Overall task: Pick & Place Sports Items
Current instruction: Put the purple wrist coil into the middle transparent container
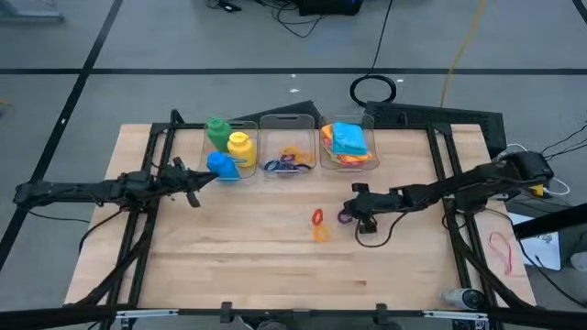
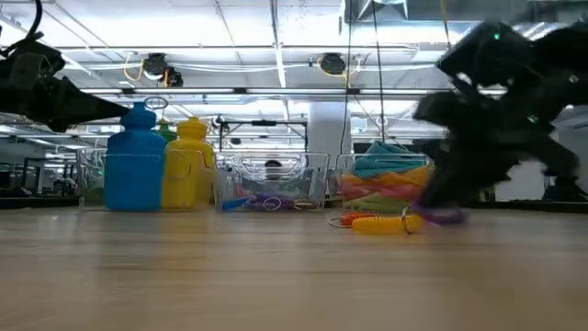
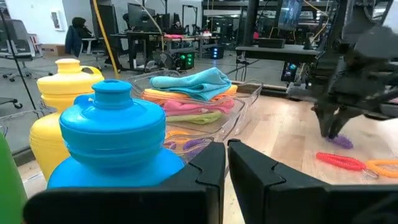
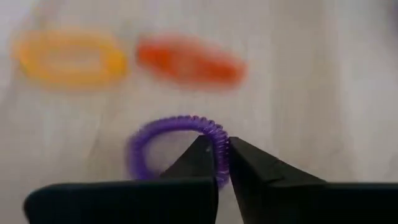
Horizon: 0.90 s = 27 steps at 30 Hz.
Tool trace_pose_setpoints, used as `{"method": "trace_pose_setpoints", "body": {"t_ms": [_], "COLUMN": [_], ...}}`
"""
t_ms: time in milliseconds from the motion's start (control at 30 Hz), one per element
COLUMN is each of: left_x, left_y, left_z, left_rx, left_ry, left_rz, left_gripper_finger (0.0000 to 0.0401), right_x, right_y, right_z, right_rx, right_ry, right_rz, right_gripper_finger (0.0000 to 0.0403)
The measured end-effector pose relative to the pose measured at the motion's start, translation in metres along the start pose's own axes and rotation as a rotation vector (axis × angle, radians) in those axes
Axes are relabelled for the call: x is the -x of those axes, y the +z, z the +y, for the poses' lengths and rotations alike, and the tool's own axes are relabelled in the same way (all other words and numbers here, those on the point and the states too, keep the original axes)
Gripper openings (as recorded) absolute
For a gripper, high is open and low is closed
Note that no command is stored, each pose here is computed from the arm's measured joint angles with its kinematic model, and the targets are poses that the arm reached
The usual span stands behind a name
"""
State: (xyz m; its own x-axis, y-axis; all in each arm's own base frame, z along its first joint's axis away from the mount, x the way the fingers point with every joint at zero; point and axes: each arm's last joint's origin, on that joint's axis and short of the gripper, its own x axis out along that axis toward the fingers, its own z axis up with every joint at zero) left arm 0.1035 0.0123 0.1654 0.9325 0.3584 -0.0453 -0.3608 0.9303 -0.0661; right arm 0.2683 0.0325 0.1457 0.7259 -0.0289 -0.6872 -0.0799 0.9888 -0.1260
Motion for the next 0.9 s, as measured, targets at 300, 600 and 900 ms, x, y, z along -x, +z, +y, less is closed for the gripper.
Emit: {"method": "trace_pose_setpoints", "body": {"t_ms": [300,600,900], "left_x": [0.0,0.0,0.0], "left_y": [0.0,0.0,0.0], "left_z": [0.0,0.0,0.0], "left_rx": [0.0,0.0,0.0], "left_ry": [0.0,0.0,0.0], "left_rz": [0.0,0.0,0.0], "left_gripper_finger": [0.0021,0.0021,0.0021], "right_x": [0.018,0.033,0.039], "right_y": [0.06,0.098,0.1], "right_z": [-0.007,-0.052,-0.107], "right_rx": [0.065,0.014,-0.124], "right_ry": [-0.025,-0.179,-0.339], "right_rz": [-0.334,-0.598,-0.794], "right_gripper_finger": [0.0001,0.0001,0.0]}}
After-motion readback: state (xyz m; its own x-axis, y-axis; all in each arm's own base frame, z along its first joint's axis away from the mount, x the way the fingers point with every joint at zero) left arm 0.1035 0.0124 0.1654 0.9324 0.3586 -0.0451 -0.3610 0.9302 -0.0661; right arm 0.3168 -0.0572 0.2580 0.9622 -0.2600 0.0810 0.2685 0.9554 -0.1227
